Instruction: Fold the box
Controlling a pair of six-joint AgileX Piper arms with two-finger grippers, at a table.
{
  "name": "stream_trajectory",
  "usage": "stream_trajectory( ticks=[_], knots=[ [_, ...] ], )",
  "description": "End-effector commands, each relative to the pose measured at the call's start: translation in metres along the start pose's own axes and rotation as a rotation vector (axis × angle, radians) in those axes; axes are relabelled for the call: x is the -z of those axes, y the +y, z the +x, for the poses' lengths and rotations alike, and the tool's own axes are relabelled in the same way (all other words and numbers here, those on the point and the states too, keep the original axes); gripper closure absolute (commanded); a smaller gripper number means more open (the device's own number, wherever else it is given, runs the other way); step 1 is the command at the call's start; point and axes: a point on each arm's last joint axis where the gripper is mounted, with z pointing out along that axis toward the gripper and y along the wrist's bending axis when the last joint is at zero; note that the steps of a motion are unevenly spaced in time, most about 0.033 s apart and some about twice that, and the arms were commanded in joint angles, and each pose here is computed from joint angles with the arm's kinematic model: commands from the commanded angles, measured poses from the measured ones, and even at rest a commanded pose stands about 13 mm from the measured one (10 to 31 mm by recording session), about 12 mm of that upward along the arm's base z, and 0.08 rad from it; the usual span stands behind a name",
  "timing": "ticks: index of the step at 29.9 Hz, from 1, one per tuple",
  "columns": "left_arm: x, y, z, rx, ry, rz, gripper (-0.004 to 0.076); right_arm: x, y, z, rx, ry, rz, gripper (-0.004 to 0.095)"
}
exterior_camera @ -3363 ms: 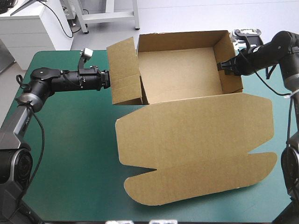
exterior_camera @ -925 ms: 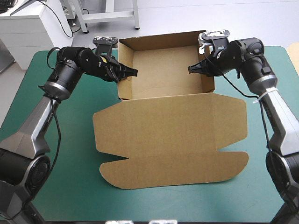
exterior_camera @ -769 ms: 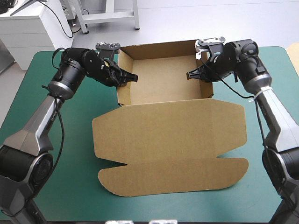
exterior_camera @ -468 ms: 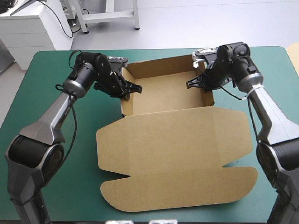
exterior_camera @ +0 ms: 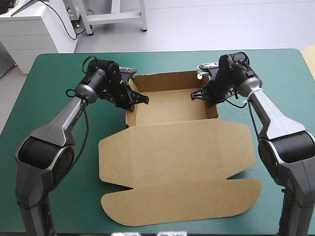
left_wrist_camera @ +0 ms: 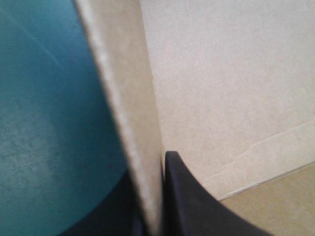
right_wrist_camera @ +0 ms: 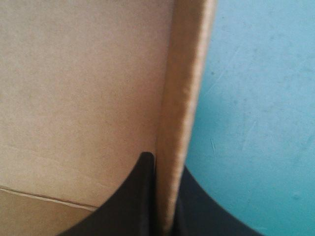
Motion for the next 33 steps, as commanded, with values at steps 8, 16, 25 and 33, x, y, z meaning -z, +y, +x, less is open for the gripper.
stream_trajectory(
  ticks=[8, 16, 25, 33],
  knots=[
    [0.036, -0.01, 0.004, -0.094, -0.047, 0.002, 0.0645, 0.02, 0.008, -0.002, 0.061, -0.051, -0.03, 0.073],
    [0.036, -0.009, 0.004, -0.096, -0.053, -0.004, 0.027, 0.02, 0.009, -0.002, 0.059, -0.051, -0.035, 0.0181],
    [0.053, -0.002, 0.005, -0.069, -0.088, -0.096, 0.0194, 0.041, 0.01, 0.0, 0.057, -0.099, -0.035, 0.0168],
    [0.122, -0.005, 0.017, -0.1, -0.261, -0.141, 0.0195, 0.088, 0.015, 0.005, 0.091, -0.213, -0.037, 0.0168]
  ],
)
